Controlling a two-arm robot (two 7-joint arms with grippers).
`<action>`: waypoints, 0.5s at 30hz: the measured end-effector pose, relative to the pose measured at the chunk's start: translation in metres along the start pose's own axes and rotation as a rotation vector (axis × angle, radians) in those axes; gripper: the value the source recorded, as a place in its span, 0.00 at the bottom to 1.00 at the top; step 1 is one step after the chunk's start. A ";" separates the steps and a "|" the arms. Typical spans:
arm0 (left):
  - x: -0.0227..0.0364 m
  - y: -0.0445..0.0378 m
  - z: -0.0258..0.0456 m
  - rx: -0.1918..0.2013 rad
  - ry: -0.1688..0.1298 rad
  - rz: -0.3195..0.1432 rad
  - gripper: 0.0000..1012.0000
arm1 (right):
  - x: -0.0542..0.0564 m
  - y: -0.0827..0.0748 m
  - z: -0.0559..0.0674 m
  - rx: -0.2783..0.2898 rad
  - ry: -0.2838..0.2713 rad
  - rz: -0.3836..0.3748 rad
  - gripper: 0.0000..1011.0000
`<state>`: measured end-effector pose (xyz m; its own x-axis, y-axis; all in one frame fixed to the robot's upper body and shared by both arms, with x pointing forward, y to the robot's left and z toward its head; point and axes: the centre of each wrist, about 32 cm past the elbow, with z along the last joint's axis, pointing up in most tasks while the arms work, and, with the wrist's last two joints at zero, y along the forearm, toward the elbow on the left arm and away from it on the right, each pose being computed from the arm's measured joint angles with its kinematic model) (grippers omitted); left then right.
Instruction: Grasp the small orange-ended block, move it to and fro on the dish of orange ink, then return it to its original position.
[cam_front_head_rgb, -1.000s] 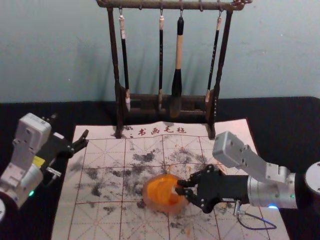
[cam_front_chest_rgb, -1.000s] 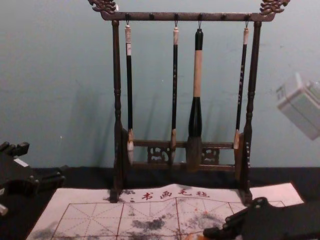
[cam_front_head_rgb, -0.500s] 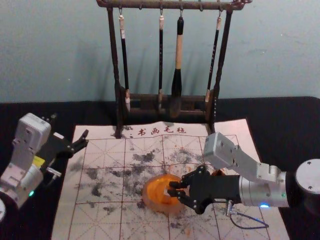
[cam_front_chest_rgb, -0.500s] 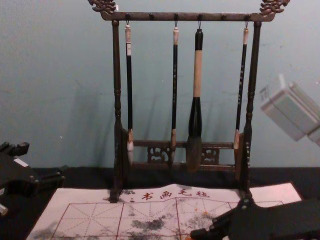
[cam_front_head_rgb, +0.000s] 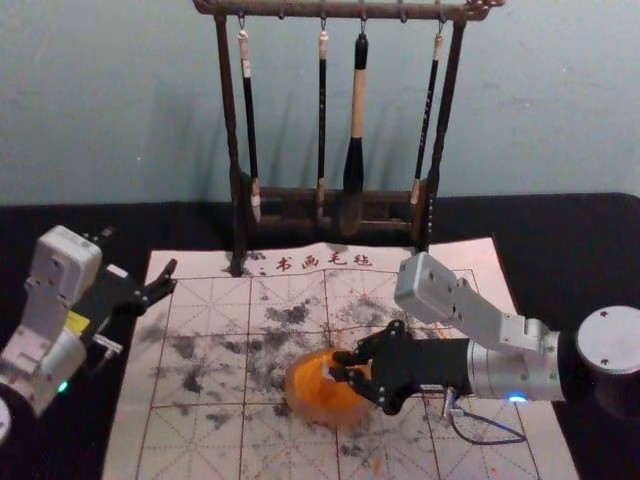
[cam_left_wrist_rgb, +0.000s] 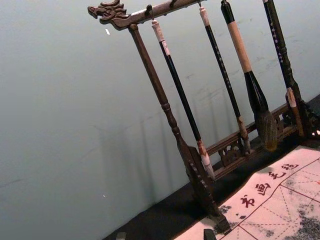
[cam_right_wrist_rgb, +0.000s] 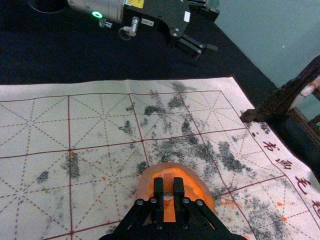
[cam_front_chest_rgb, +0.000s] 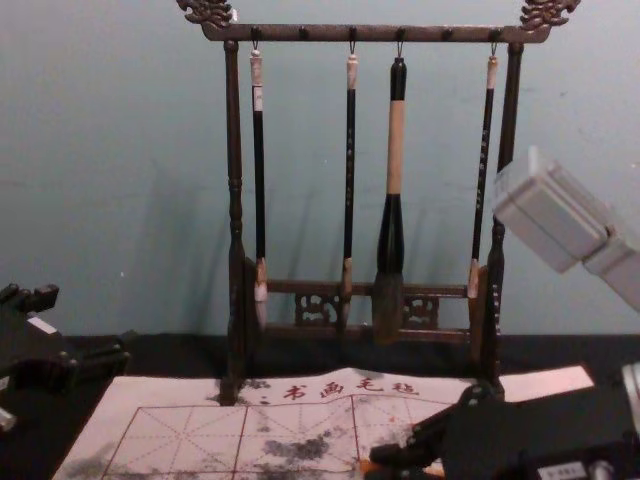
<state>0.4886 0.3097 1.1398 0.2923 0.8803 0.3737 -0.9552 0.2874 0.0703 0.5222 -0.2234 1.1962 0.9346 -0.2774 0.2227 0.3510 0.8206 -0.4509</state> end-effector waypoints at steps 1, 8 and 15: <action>0.0000 0.0000 0.0000 0.000 0.000 0.000 0.99 | 0.000 0.000 0.000 0.000 0.001 -0.001 0.08; 0.0000 0.0000 0.0000 0.000 0.000 0.000 0.99 | 0.004 0.001 -0.001 -0.007 0.007 -0.018 0.08; 0.0000 0.0000 0.0000 0.000 0.000 0.000 0.99 | 0.007 -0.002 -0.001 -0.012 0.010 -0.035 0.08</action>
<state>0.4886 0.3097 1.1398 0.2923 0.8803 0.3738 -0.9553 0.2873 0.0703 0.5284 -0.2276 1.1975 0.9222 -0.3108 0.2301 0.3842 0.8043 -0.4534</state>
